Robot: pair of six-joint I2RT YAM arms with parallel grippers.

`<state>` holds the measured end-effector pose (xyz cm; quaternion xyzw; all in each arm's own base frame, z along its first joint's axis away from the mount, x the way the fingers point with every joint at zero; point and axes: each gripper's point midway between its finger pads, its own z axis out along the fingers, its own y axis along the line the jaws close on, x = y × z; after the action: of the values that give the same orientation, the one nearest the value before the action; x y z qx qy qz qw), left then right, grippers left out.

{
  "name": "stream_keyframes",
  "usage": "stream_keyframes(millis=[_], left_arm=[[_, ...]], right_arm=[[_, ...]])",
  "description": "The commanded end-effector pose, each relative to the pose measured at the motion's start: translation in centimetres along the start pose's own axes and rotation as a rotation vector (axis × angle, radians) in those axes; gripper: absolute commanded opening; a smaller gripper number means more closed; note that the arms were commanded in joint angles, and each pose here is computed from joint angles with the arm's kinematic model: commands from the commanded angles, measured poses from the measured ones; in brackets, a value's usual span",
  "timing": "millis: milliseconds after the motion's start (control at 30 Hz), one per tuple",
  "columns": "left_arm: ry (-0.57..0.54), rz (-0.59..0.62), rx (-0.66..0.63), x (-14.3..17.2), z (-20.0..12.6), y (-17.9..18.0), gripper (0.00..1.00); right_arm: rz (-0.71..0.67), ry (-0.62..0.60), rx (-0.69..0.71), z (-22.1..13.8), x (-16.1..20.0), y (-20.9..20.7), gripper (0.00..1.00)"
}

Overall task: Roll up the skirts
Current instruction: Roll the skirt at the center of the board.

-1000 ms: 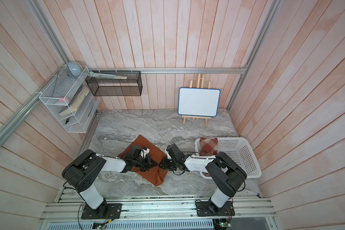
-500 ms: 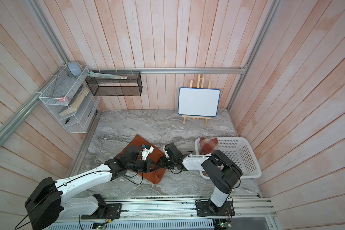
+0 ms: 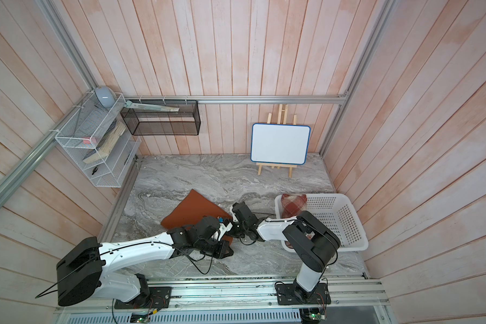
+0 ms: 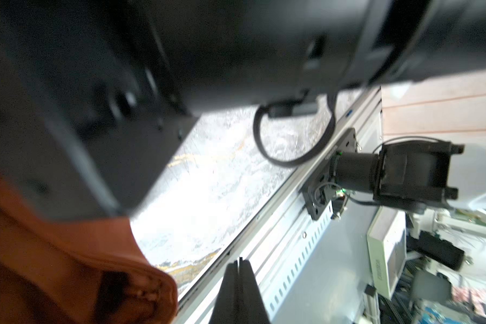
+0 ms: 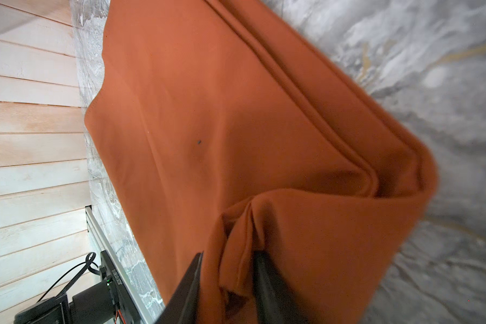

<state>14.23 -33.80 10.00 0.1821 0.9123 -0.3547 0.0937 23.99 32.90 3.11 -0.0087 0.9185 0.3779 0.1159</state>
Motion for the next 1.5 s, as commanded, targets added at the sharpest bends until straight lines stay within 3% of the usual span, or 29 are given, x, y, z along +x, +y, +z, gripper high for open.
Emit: stream_keyframes(millis=[0, 400, 633, 1200, 1467], left_arm=[[-0.124, -0.014, -0.167, -1.8, -0.9, 2.5, 0.00], [-0.138, -0.043, -0.326, -1.4, 0.5, 5.1, 0.00], [-0.158, -0.027, -0.431, -1.5, -0.7, 6.7, 0.00], [-0.095, 0.032, -0.529, 0.4, 0.5, 11.3, 0.00], [-0.132, 0.059, -0.498, -1.0, 0.8, 11.8, 0.00]], right_arm=[[0.046, 0.066, 0.125, 0.5, 2.6, -4.0, 0.33], [0.038, 0.057, 0.115, 0.1, 2.4, -3.7, 0.33], [0.037, 0.050, 0.109, 0.0, 2.3, -3.5, 0.33], [0.025, -0.003, 0.092, -1.3, 1.4, -2.5, 0.34], [0.011, -0.007, 0.067, -1.6, 1.3, -1.7, 0.36]])
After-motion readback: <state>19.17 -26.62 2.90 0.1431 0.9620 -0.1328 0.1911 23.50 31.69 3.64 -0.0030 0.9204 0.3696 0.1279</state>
